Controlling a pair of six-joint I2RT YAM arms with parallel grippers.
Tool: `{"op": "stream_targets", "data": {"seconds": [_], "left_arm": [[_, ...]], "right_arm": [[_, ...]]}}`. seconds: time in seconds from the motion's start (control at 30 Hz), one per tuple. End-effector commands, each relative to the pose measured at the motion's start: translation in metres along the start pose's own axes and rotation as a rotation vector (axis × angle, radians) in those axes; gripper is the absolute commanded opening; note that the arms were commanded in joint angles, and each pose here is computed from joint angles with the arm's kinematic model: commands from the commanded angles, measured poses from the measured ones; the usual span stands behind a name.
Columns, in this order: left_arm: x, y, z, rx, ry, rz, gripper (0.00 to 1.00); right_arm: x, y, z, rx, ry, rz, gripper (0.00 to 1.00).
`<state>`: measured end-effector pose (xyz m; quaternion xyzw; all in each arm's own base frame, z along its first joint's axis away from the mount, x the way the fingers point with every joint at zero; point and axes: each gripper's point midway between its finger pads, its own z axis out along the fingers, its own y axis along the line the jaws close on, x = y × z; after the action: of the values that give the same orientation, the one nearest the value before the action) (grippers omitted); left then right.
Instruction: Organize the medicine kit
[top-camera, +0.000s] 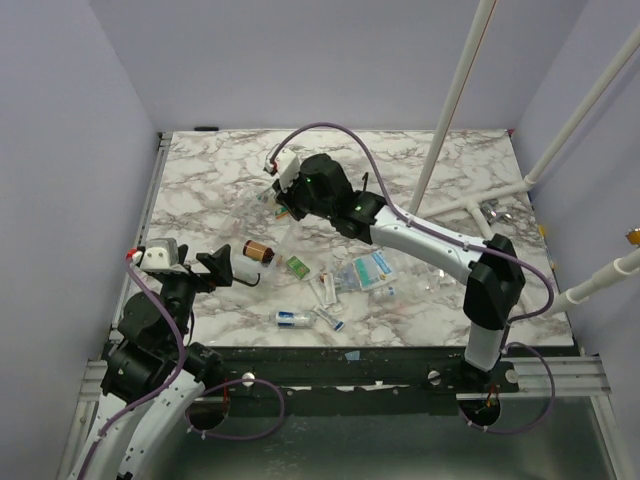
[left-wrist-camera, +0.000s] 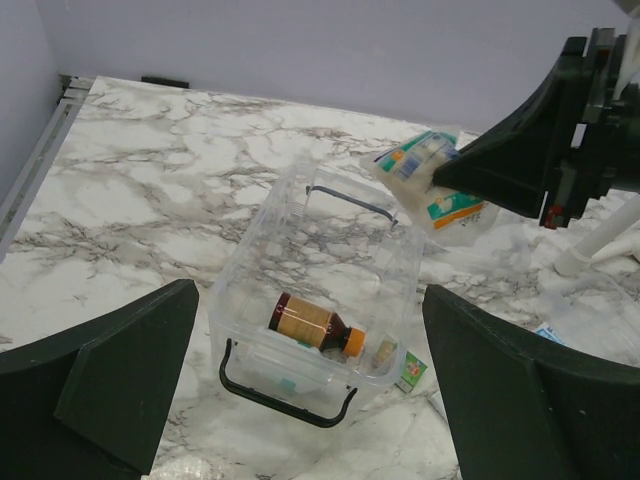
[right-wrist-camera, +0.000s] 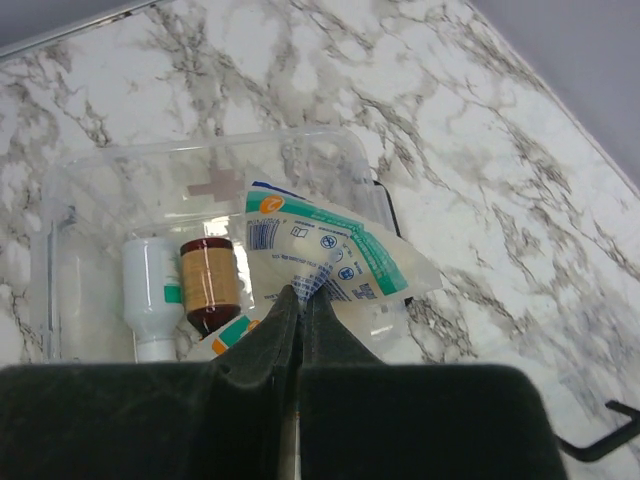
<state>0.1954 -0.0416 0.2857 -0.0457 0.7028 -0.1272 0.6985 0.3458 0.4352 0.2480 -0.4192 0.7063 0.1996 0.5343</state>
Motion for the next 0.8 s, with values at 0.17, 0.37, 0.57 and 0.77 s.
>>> {"op": "stream_targets", "data": {"seconds": [0.17,0.37,0.57,0.77], "left_arm": [[-0.003,-0.004,-0.003,0.030,-0.024,-0.018,0.98],[-0.004,-0.005,-0.003,0.037,-0.028,-0.023,0.98],[-0.005,-0.007,-0.004,0.044,-0.031,-0.027,0.98],[-0.005,-0.007,-0.004,0.048,-0.031,-0.029,0.98]], "right_arm": [[0.017,0.038,0.050,-0.231,0.057,-0.085,0.01],[0.046,0.044,0.079,-0.262,0.139,-0.111,0.01],[0.080,0.050,0.093,-0.297,0.237,-0.138,0.01],[0.116,0.045,0.107,-0.276,0.347,-0.152,0.01]]}}
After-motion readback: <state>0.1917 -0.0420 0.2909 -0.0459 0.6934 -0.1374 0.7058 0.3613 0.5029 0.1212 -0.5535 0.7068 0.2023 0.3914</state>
